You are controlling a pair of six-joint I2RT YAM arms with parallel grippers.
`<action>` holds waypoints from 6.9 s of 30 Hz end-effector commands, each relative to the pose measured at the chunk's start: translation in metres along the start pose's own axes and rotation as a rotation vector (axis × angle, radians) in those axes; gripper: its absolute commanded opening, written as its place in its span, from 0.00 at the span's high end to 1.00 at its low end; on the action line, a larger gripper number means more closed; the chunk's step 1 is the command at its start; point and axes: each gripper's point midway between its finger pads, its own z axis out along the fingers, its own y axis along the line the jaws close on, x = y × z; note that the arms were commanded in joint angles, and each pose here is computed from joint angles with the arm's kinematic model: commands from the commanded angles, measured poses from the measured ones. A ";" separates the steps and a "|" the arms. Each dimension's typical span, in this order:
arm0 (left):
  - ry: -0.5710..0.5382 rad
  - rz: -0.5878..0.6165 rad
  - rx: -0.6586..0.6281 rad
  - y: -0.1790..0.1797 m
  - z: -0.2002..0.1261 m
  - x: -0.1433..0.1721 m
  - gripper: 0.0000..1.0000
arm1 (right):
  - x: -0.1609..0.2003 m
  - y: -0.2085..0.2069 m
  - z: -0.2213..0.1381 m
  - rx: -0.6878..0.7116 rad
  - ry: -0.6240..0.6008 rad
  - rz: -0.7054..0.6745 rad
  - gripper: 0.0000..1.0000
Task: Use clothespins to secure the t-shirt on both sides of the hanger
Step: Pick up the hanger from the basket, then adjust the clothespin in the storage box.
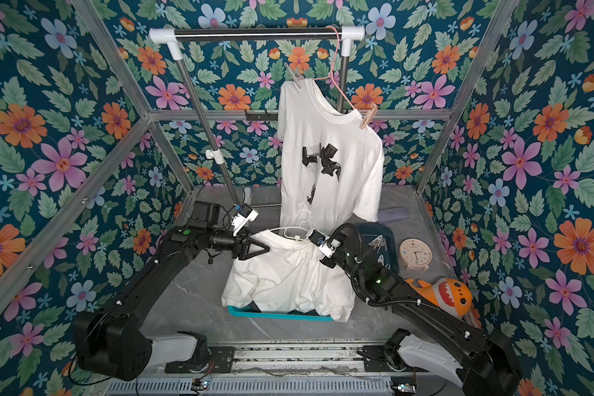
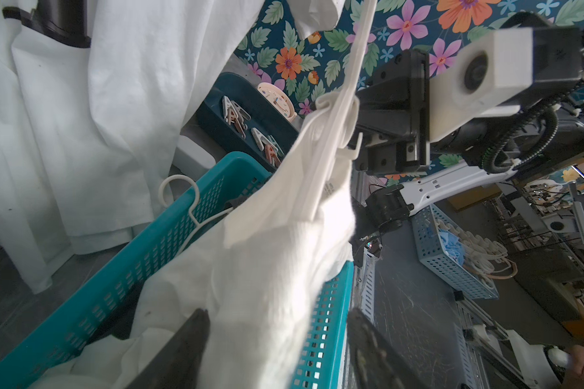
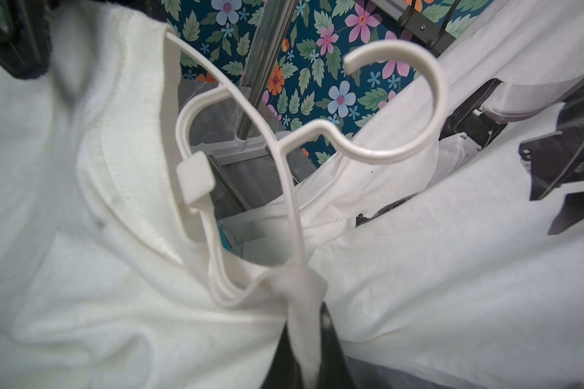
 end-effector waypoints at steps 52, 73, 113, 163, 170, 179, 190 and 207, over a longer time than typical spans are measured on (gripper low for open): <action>-0.145 0.208 -0.294 0.020 -0.024 -0.040 1.00 | -0.026 0.030 -0.028 -0.379 0.134 0.333 0.32; -0.248 0.426 -0.291 -0.013 -0.038 -0.041 1.00 | -0.005 0.030 -0.005 -0.559 0.076 0.548 0.46; -0.142 0.327 -0.062 -0.031 -0.024 -0.048 0.68 | -0.003 -0.003 -0.012 -0.291 -0.106 0.255 1.00; -0.222 0.426 -0.256 -0.025 -0.040 -0.041 1.00 | 0.049 -0.050 -0.043 0.102 0.131 0.676 0.33; -0.240 0.453 -0.271 -0.028 -0.043 -0.033 1.00 | 0.101 -0.062 -0.073 0.332 0.326 0.785 0.36; -0.253 0.477 -0.255 -0.033 -0.042 -0.029 1.00 | 0.161 -0.075 -0.093 0.525 0.474 1.018 0.37; -0.271 0.500 -0.243 -0.036 -0.042 -0.030 1.00 | 0.223 -0.080 -0.094 0.639 0.668 1.087 0.37; -0.274 0.496 -0.244 -0.035 -0.042 -0.029 1.00 | 0.288 -0.087 -0.058 0.707 0.927 1.066 0.42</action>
